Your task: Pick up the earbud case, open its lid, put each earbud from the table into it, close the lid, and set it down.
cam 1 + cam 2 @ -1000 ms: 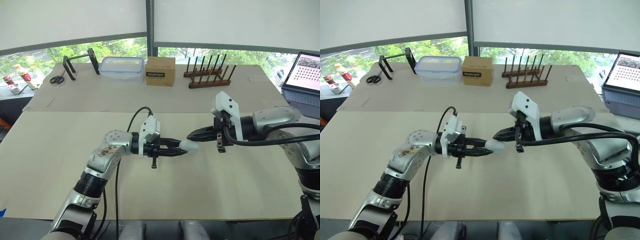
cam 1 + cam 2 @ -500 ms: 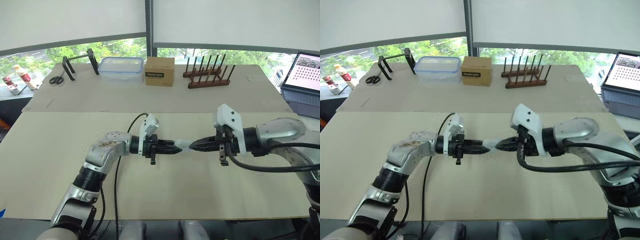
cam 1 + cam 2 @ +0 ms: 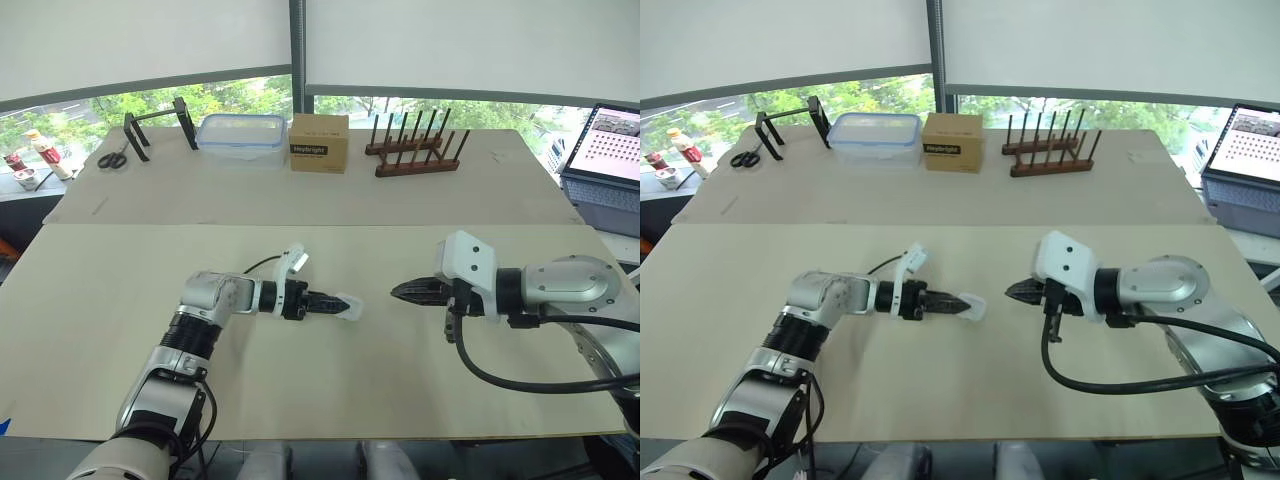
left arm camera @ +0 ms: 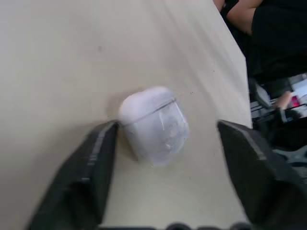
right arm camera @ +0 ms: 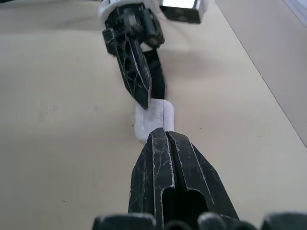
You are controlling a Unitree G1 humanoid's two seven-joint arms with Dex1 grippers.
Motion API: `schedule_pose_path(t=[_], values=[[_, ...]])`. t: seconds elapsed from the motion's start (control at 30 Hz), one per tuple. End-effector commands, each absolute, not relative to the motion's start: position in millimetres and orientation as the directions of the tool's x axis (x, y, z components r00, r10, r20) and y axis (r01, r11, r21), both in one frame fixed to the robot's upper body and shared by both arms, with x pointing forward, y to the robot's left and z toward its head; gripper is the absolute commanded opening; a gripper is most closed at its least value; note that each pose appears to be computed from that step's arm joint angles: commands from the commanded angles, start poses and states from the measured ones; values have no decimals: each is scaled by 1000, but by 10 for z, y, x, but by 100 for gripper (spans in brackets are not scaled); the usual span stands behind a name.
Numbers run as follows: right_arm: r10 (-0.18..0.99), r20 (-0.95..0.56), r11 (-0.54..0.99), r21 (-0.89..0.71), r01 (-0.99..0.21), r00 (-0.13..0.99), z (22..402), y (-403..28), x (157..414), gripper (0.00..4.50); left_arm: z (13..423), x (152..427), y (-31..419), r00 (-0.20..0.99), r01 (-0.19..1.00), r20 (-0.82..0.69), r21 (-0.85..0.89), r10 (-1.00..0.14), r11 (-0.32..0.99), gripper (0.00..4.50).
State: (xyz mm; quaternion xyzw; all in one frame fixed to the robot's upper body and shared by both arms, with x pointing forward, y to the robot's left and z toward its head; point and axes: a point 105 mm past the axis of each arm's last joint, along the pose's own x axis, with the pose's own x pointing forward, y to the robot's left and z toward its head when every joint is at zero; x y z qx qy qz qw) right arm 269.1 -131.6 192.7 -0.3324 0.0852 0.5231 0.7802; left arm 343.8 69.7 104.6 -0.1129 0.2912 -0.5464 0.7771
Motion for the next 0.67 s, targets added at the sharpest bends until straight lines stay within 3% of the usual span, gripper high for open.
schedule_pose_path(t=[0.03,0.07,0.23,0.4,0.5,0.67], values=[[763,-487,200,-448,-872,425,1990,-1340,2670,0,1209,3498,867,310,896,-334,-209,-890,391,442],[765,-489,199,-441,-875,420,1999,-1347,2670,0,1259,3485,894,318,918,-332,-124,-888,376,442],[735,-541,143,-467,-873,410,2052,-1464,2657,156,1620,3188,1158,319,934,-300,262,-899,244,450],[700,-584,111,-480,-870,411,2126,-1621,2629,325,1765,2880,1456,334,912,-309,346,-890,222,450],[690,-598,75,-500,-863,407,2143,-1694,2614,432,1688,2789,1575,389,898,-390,361,-835,250,450],[724,-580,67,-480,-875,374,2145,-1719,2579,444,1697,2658,1614,369,908,-392,347,-843,236,450]])
